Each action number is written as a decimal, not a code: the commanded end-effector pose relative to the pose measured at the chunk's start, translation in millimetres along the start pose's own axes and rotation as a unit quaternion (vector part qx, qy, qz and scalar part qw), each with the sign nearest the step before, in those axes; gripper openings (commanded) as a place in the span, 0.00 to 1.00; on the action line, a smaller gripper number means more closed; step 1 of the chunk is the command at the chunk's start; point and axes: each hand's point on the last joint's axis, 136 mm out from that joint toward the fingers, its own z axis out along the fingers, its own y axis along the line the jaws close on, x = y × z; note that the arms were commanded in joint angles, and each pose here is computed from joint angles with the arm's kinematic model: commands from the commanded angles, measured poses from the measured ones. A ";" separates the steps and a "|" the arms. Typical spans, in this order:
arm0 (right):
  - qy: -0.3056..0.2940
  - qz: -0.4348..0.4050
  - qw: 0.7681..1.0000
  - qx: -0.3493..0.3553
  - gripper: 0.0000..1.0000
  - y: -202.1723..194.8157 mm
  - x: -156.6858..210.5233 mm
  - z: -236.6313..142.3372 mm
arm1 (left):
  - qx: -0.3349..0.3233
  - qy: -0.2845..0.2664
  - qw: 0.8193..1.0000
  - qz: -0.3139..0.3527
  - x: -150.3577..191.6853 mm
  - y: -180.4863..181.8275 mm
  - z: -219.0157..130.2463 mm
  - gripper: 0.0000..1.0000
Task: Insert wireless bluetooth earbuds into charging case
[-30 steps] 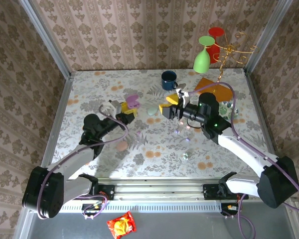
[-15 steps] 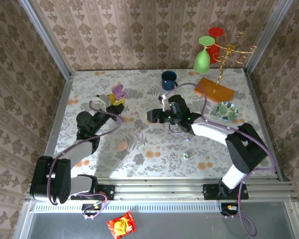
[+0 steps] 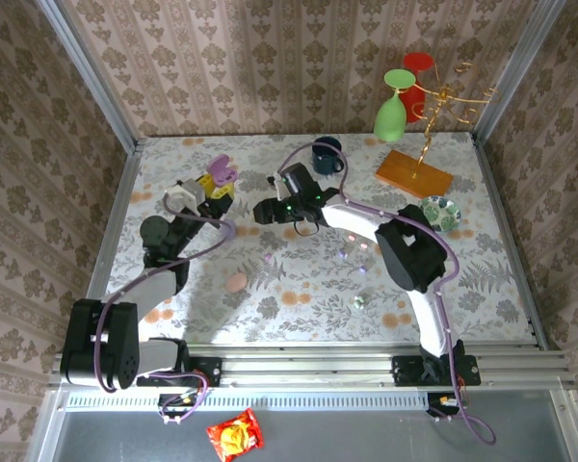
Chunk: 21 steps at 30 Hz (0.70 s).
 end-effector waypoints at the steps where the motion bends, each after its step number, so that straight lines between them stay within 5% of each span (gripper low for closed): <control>1: 0.042 0.015 0.998 0.053 0.60 -26.6 11.4 16.7 | 0.014 -0.034 0.999 0.023 -22.6 -4.2 1.2 0.31; 13: 0.070 -0.022 0.991 0.113 0.58 -43.5 8.3 50.9 | 0.024 -0.039 0.999 0.014 -25.6 -6.4 3.1 0.31; 21: 0.087 -0.045 0.987 0.125 0.47 -43.1 9.7 60.7 | 0.029 -0.042 0.999 0.017 -29.1 -8.5 2.9 0.31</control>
